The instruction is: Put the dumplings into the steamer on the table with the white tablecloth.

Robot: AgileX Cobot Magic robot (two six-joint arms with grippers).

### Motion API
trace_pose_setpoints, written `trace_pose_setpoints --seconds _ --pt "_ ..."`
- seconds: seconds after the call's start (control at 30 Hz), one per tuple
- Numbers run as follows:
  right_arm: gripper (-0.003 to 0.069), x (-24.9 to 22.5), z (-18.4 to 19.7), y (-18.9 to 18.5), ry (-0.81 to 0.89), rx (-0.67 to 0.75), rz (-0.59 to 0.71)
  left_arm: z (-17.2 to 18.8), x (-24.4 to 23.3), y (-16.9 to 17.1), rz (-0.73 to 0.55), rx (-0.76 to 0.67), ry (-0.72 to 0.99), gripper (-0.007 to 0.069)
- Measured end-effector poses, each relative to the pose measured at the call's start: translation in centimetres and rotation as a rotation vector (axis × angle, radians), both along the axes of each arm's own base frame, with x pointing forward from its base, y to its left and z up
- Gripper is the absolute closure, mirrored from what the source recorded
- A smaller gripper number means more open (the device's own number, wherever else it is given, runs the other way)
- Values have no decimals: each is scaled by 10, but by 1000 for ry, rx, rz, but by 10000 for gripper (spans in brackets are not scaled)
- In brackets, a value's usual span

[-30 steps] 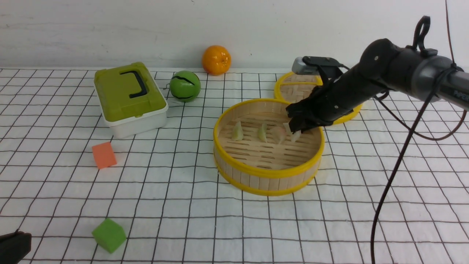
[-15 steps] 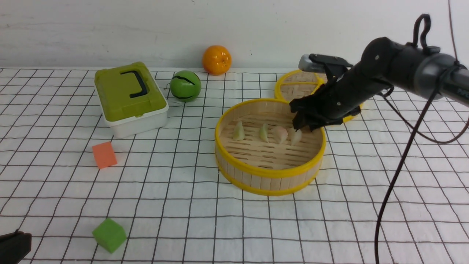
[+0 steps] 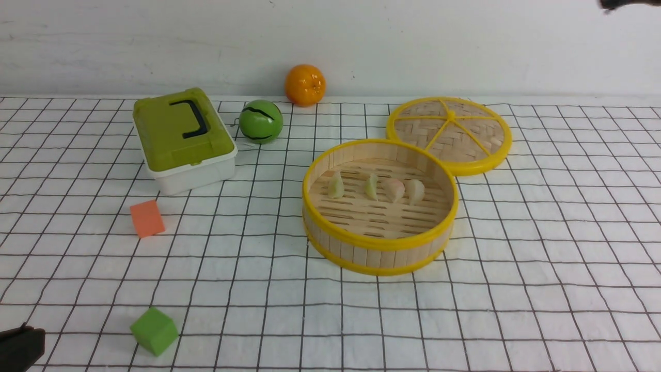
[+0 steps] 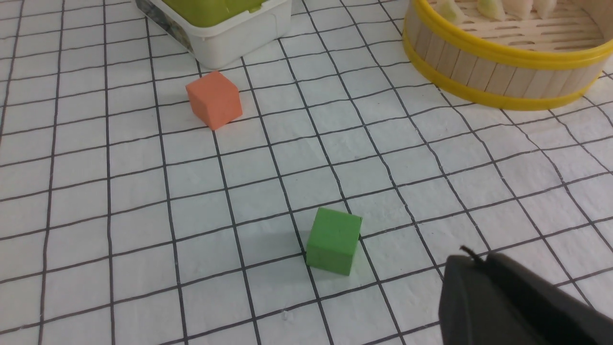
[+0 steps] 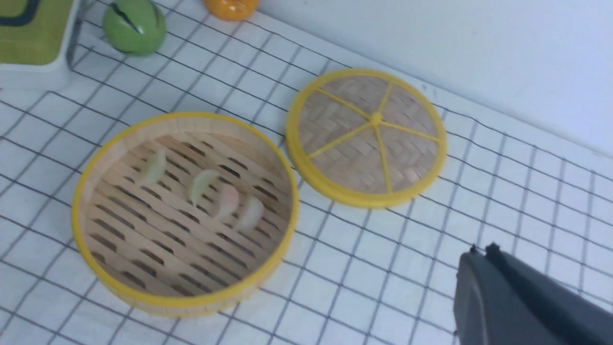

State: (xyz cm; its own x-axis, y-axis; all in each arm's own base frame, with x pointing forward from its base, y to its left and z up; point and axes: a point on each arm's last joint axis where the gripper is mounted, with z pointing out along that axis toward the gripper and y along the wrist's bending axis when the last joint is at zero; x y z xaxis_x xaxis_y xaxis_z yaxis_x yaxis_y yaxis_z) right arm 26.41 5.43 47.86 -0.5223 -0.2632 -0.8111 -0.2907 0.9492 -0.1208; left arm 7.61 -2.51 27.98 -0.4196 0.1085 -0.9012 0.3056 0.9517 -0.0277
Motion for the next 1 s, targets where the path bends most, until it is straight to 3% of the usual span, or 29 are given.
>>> trace_pose_setpoints --seconds 0.1,0.17,0.27,0.4,0.5,0.7,0.9,1.0 --pt "680 -29 -9 -10 15 -12 -48 0 0 0 0 0 0 589" --pt "678 -73 -38 -23 39 -14 -111 0 0 0 0 0 0 588" --pt "676 -98 -60 -30 15 0 -138 0 0 0 0 0 0 588" --pt "675 -149 -124 -40 -169 105 -163 0 0 0 0 0 0 586" --pt "673 -172 -161 -41 -364 213 -136 0 0 0 0 0 0 585" --pt "670 -201 -245 -42 -586 342 -79 0 0 0 0 0 0 575" --pt "666 -213 -239 -40 -842 420 -7 0 0 0 0 0 0 567" --pt "664 -214 -236 -40 -875 433 1 0 0 0 0 0 0 567"
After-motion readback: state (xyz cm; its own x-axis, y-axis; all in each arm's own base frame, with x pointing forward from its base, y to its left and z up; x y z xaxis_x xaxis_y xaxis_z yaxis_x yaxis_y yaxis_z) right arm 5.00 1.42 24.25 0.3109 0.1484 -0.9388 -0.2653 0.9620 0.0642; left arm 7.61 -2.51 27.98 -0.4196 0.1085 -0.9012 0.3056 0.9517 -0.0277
